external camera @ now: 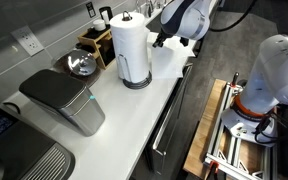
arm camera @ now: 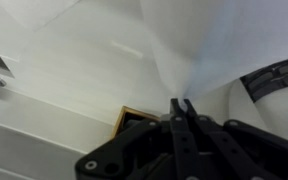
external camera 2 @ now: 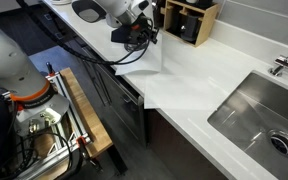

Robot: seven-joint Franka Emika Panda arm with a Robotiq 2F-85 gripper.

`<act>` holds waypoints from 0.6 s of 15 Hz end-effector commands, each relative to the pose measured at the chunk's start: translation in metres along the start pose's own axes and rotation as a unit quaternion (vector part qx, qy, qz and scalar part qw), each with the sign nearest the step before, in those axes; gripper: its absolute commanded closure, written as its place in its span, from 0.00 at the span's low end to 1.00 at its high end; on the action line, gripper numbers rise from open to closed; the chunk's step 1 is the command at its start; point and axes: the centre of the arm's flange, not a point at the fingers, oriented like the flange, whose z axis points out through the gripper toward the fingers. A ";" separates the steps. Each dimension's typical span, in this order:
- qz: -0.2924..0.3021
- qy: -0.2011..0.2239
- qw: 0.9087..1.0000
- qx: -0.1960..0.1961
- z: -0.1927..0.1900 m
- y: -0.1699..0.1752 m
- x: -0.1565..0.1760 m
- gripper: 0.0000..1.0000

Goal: Pluck a paper towel from the roll

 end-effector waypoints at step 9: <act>-0.013 0.065 0.995 -0.068 -0.059 0.015 0.042 0.93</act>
